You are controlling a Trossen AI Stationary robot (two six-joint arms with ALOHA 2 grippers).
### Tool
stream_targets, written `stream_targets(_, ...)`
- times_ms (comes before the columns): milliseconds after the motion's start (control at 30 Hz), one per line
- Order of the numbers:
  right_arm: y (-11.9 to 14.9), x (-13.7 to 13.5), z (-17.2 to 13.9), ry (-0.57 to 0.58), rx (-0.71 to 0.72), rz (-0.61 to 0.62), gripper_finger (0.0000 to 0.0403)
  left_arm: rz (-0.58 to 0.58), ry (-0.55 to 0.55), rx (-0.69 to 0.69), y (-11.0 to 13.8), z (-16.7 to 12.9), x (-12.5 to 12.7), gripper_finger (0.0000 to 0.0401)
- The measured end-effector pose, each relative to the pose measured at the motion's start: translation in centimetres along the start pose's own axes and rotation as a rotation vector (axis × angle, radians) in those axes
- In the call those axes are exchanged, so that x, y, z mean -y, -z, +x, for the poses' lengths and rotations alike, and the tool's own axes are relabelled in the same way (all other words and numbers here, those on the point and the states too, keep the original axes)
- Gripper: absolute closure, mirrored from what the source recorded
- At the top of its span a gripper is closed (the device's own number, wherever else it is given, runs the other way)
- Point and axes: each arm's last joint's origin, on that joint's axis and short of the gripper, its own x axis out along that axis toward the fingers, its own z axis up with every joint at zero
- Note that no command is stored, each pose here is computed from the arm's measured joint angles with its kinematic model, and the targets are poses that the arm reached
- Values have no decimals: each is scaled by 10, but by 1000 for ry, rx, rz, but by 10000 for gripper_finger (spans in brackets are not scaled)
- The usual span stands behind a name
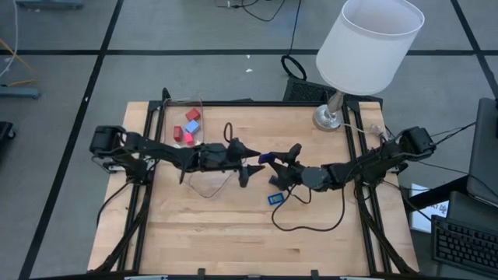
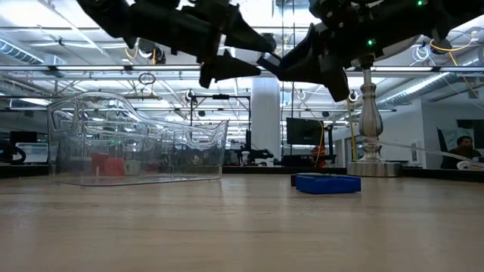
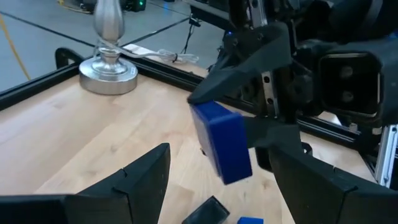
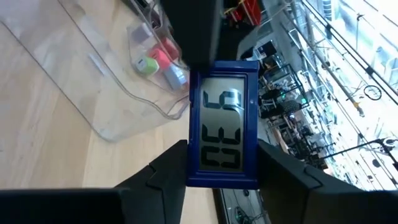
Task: Pick & Place Office items
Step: Put the dark blue digital clock into the bottom transparent bin
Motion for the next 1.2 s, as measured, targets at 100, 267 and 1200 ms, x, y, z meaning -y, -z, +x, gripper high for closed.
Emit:
stream_targets(100, 0, 0, 0, 0, 0, 1, 242, 3, 3, 2, -1, 6, 2, 123)
stream_targets(267, -1, 0, 0, 1, 6, 10, 246, -2, -24, 6, -1, 6, 1, 123)
stream_targets(1200, -1, 1, 0, 4, 3, 165, 234, 0, -39, 7, -1, 6, 0, 325)
